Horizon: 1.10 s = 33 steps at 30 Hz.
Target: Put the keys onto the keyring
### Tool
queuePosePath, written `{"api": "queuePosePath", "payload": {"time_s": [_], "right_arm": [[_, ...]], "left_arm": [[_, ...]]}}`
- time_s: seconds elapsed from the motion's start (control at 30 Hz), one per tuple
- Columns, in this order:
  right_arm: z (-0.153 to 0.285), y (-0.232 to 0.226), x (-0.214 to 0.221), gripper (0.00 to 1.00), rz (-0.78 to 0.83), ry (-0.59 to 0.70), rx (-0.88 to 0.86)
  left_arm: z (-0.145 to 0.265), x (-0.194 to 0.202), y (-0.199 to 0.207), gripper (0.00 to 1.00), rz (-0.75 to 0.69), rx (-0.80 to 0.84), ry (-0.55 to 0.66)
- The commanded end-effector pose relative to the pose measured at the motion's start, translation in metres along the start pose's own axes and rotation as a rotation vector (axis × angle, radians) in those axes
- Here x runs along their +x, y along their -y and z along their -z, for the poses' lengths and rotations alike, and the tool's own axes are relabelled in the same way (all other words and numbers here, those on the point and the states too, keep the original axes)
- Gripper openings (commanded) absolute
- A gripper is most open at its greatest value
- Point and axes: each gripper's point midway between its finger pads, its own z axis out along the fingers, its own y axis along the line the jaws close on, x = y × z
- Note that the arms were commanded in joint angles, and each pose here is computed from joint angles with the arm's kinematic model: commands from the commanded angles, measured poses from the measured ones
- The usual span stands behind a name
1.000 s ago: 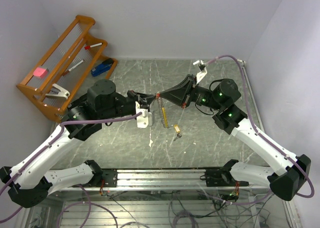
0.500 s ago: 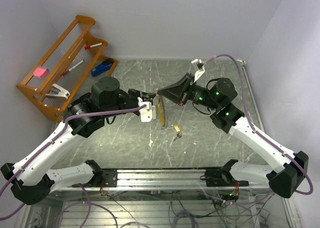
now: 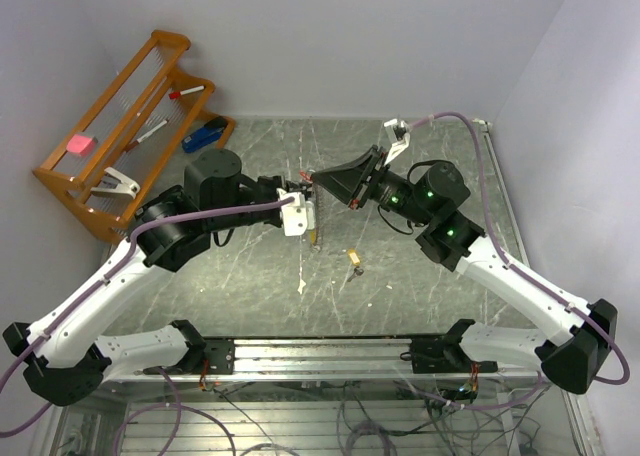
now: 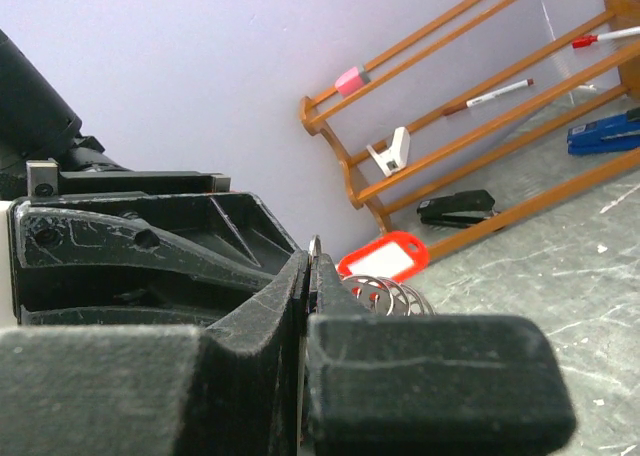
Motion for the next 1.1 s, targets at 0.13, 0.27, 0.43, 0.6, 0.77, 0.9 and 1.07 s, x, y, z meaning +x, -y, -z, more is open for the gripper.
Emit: {"api": "queuePosePath", "payload": {"time_s": [0.13,0.27,0.43,0.6,0.77,0.9,1.07], "right_arm": [[0.000,-0.011,-0.004,0.00,0.027,0.021,-0.038],[0.002,-0.012,-0.007,0.00,0.048,0.023,-0.036],[0.004,-0.015,-0.013,0.00,0.073,0.032,-0.063],[0.009,-0.019,-0.017,0.00,0.074,0.032,-0.111],[0.008,-0.023,-0.015,0.00,0.077,0.019,-0.154],[0.009,-0.030,-0.015,0.00,0.091,0.014,-0.198],[0.012,-0.033,-0.017,0.00,0.125,0.015,-0.205]], "left_arm": [[0.012,-0.028,-0.020,0.41,0.024,-0.064,0.070],[0.022,-0.029,-0.027,0.40,0.033,-0.100,0.055],[0.047,-0.047,-0.052,0.40,0.092,-0.261,0.127],[0.064,-0.056,-0.076,0.42,0.194,-0.395,0.160],[0.045,-0.047,-0.048,0.33,0.295,-0.212,0.102],[0.022,-0.036,-0.016,0.29,0.384,-0.020,0.036],[0.014,-0.021,-0.014,0.24,0.458,0.004,-0.021]]}}
